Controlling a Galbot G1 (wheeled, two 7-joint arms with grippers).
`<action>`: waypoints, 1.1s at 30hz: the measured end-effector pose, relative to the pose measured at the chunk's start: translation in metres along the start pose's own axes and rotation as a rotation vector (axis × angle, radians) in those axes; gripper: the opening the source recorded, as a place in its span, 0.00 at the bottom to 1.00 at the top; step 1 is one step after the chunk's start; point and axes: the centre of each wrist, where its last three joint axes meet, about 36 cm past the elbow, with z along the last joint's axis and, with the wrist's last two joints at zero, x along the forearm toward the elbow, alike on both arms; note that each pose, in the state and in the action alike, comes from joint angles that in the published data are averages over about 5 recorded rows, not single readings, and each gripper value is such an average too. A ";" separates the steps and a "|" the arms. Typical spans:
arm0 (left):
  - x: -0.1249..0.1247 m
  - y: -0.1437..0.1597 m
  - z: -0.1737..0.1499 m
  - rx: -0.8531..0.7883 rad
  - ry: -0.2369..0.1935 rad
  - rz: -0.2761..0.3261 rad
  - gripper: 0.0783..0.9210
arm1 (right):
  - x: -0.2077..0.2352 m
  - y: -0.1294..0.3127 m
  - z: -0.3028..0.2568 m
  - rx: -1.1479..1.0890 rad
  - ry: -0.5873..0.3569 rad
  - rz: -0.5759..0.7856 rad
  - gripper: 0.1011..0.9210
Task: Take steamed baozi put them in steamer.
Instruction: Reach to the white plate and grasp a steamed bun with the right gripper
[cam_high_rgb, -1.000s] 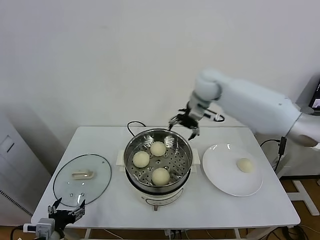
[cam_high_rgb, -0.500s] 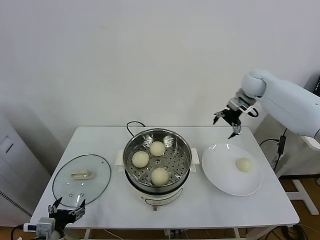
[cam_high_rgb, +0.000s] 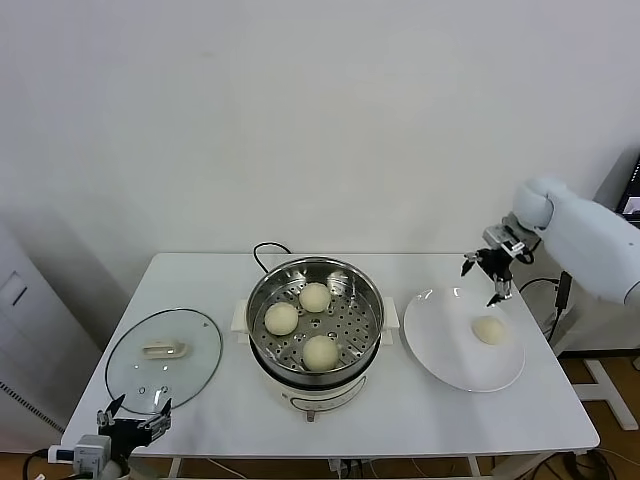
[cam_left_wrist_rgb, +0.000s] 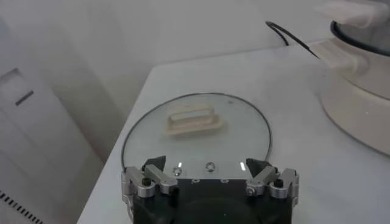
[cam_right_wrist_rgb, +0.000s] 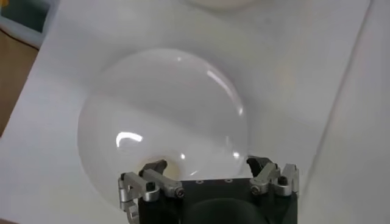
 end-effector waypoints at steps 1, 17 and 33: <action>0.000 0.000 0.000 0.000 0.000 0.000 0.88 | -0.005 0.003 0.003 -0.008 0.003 -0.004 0.88; 0.000 0.001 0.001 0.000 0.004 -0.002 0.88 | -0.063 0.037 0.036 -0.094 0.031 -0.021 0.88; -0.001 0.002 0.004 -0.002 0.009 -0.005 0.88 | -0.094 0.051 0.044 -0.130 0.025 -0.018 0.74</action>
